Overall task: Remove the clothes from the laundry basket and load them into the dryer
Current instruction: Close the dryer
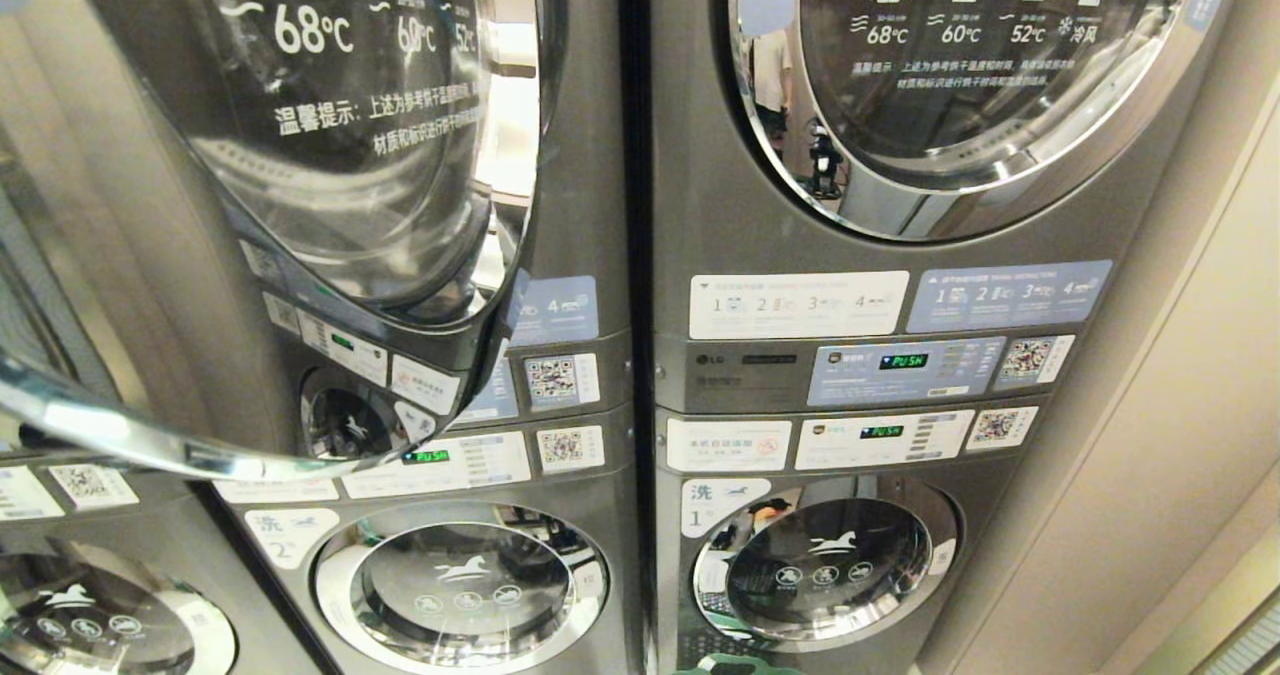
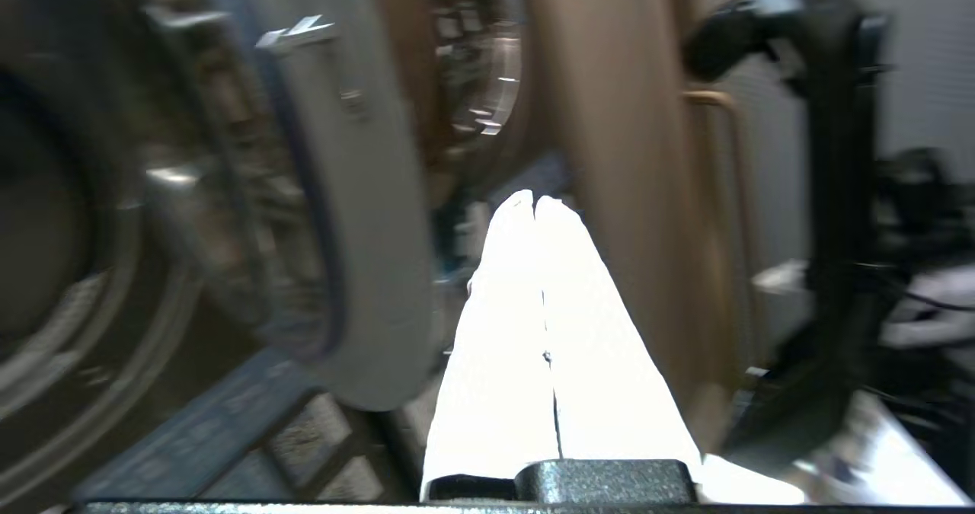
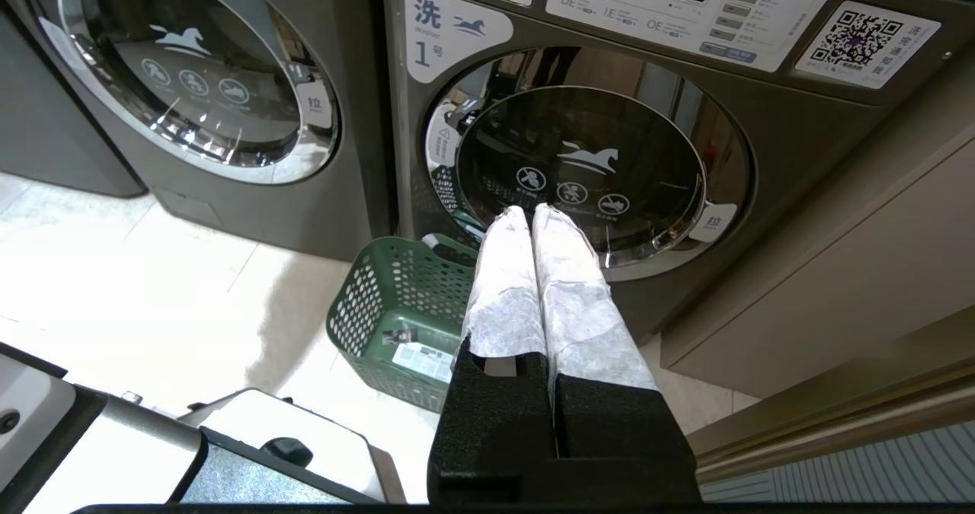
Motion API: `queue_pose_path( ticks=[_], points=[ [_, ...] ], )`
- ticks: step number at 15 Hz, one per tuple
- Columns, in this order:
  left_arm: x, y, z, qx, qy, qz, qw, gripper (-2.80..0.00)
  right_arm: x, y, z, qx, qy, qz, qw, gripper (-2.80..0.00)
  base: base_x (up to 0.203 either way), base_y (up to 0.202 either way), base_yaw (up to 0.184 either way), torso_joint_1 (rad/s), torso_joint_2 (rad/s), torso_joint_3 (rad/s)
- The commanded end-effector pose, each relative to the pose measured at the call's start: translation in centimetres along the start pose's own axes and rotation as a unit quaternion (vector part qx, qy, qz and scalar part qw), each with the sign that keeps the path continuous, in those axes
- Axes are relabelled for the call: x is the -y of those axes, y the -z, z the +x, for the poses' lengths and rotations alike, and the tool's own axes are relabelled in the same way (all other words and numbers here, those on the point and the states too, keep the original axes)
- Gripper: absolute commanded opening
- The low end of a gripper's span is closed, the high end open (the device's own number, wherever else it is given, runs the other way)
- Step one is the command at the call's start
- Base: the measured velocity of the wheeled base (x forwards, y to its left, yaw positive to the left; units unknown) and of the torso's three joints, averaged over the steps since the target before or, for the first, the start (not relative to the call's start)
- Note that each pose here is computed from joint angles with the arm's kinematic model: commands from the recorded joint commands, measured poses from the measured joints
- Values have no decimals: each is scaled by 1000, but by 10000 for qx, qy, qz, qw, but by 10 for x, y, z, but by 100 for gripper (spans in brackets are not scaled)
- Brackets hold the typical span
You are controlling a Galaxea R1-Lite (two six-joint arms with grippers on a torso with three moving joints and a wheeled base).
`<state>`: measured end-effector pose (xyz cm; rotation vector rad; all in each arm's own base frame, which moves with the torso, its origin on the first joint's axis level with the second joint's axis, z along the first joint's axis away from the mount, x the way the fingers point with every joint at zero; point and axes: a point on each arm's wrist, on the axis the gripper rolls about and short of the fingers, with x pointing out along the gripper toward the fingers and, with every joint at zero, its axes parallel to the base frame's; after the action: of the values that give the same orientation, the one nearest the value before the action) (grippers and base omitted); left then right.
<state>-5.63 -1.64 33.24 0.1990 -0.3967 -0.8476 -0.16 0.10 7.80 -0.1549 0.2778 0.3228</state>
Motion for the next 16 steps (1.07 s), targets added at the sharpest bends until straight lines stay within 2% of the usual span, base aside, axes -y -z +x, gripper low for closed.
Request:
queue_pose_path(
  ticks=[1, 2, 4, 6, 8, 11, 13, 16],
  points=[
    [-13, -8, 14, -213, 708, -343, 9967, -280, 0, 0, 0, -21, -3, -5, 10000, -280, 0, 0, 0, 0, 0, 0],
    [-11, -9, 13, -246, 964, -422, 9941, -280, 0, 0, 0, -17, -2, -5, 10000, -280, 0, 0, 0, 0, 0, 0],
    [-5, -9, 9, -228, 1147, -382, 9924, -280, 0, 0, -1, 45, 11, 6, 10000, -280, 0, 0, 0, 0, 0, 0],
    [-8, -8, 14, -297, 978, -354, 9941, -280, 0, 0, -1, 46, 18, -1, 10000, -280, 0, 0, 0, 0, 0, 0],
    [-19, -6, 24, -386, 856, -362, 9949, -280, 0, 1, -1, 40, 18, -8, 10000, -280, 0, 0, 0, 0, 0, 0],
    [-42, -1, 42, -416, 1039, -425, 9928, -280, 0, 0, -1, 50, 22, -5, 10000, -280, 0, 0, 0, 0, 0, 0],
    [-59, -1, 54, -331, 1062, -271, 9934, -280, 0, 0, -1, 56, 27, 1, 10000, -280, 0, 0, 0, 0, 0, 0],
    [-67, 1, 60, -349, 1066, -302, 9932, -280, 0, 0, -1, 46, 19, -8, 10000, -280, 0, 0, 0, 0, 0, 0]
  ],
)
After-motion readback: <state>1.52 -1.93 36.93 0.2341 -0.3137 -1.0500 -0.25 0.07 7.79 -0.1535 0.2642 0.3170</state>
